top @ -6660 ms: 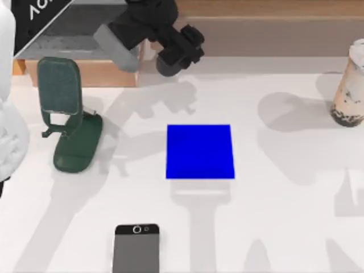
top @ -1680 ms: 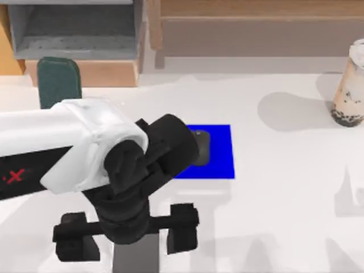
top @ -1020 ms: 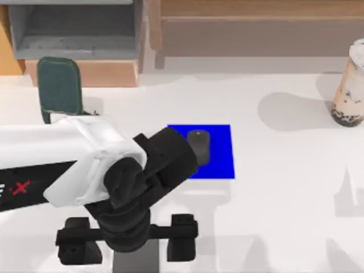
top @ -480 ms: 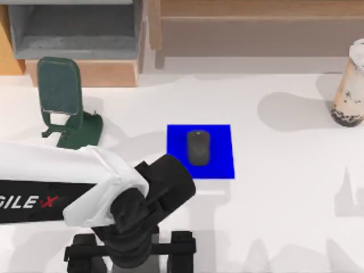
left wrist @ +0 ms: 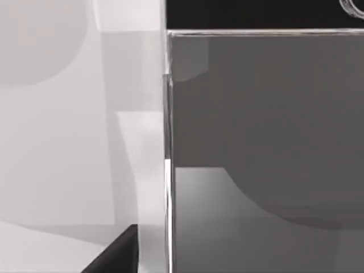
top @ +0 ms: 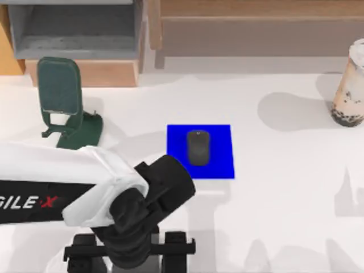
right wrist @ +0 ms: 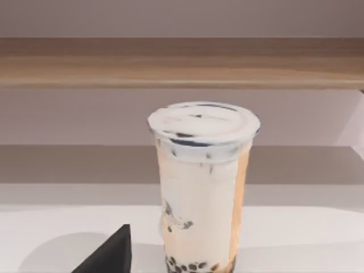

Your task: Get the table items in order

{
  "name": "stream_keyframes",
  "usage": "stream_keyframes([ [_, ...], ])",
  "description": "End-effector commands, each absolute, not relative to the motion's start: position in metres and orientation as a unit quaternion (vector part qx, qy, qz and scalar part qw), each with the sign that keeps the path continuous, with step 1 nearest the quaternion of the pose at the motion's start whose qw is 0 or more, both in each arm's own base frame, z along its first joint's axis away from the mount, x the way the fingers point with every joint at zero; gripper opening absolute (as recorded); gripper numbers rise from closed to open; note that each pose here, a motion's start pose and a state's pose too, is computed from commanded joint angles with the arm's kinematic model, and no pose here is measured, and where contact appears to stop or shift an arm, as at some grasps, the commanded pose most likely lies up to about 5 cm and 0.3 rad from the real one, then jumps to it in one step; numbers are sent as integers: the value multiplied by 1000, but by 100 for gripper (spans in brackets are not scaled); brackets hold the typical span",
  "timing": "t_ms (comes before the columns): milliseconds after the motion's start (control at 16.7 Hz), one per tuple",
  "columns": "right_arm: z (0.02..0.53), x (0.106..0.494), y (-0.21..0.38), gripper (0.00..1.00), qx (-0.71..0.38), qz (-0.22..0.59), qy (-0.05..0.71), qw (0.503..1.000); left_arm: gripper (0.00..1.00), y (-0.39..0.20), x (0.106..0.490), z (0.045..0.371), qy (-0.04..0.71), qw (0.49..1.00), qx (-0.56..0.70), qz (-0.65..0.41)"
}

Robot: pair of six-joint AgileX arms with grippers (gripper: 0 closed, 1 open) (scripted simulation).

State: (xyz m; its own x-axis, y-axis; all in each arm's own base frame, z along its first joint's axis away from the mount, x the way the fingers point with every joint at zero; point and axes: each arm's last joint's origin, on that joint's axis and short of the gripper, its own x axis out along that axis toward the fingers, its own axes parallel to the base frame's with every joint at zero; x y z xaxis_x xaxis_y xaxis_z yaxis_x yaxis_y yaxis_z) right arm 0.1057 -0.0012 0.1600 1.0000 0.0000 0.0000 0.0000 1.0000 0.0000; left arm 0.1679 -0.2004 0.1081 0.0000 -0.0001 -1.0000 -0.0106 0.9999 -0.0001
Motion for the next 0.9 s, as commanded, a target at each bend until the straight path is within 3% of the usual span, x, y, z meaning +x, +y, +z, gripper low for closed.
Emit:
stream_keyframes([
  [420,160,106,-1,100,0,0,0,1000,2,-200,168,108,707,707,-4,4],
  [900,160,106,-1,100,0,0,0,1000,0,-200,168,108,707,707,-4,4],
])
